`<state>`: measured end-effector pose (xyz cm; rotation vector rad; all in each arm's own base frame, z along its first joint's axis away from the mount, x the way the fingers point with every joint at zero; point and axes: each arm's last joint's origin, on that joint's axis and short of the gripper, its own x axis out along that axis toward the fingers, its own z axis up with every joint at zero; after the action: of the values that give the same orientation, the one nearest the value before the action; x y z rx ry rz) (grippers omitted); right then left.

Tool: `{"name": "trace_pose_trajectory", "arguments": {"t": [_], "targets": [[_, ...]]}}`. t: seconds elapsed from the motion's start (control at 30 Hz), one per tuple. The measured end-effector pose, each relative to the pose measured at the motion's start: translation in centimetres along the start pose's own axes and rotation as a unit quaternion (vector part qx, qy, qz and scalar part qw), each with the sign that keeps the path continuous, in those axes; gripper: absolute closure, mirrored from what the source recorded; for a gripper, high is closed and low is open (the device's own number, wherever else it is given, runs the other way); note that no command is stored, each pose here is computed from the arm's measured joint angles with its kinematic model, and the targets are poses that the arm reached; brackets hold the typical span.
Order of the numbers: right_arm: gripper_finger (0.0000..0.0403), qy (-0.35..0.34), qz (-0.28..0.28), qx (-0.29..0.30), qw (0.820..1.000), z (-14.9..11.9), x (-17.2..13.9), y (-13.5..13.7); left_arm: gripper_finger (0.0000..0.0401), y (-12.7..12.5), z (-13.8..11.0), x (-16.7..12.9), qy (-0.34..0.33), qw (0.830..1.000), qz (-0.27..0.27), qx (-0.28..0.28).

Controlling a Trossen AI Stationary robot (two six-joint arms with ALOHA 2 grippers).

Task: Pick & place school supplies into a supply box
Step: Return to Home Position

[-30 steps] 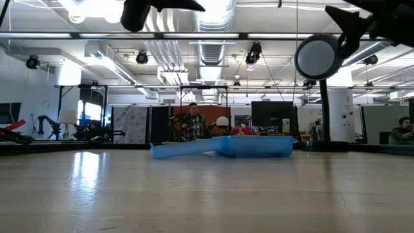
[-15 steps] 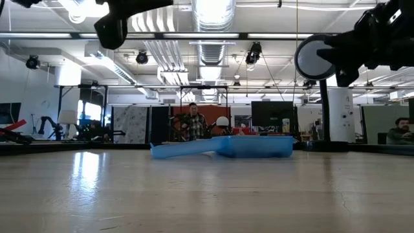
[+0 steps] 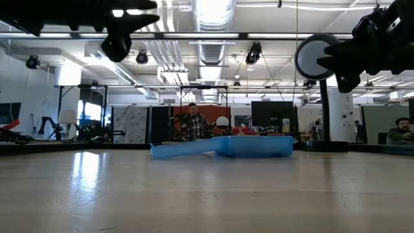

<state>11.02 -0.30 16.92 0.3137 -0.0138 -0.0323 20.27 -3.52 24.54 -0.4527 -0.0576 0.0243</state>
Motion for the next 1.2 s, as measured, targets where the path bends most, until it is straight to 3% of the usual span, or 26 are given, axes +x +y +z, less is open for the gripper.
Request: {"name": "trace_pose_trajectory", "arguments": {"t": [0.17, 0.3, 0.77, 1.2], "targets": [[0.0274, 0.0, 0.0, 0.0, 1.0, 0.0, 0.0, 0.0, 0.0317, 2.3, 1.4, -1.1, 0.037, 0.999, 0.004, 0.027], [0.0276, 0.0, 0.0, 0.0, 1.0, 0.0, 0.0, 0.0, 0.0317, 2.6, 1.7, -2.4, 0.033, 0.999, 0.007, 0.043], [0.0272, 0.0, 0.0, 0.0, 1.0, 0.0, 0.0, 0.0, 0.0317, 5.3, -2.0, -7.0, 0.034, 0.998, 0.03, 0.039], [0.0268, 0.0, 0.0, 0.0, 1.0, 0.0, 0.0, 0.0, 0.0317, 6.2, -3.1, -9.1, 0.057, 0.996, 0.053, 0.042]]}}
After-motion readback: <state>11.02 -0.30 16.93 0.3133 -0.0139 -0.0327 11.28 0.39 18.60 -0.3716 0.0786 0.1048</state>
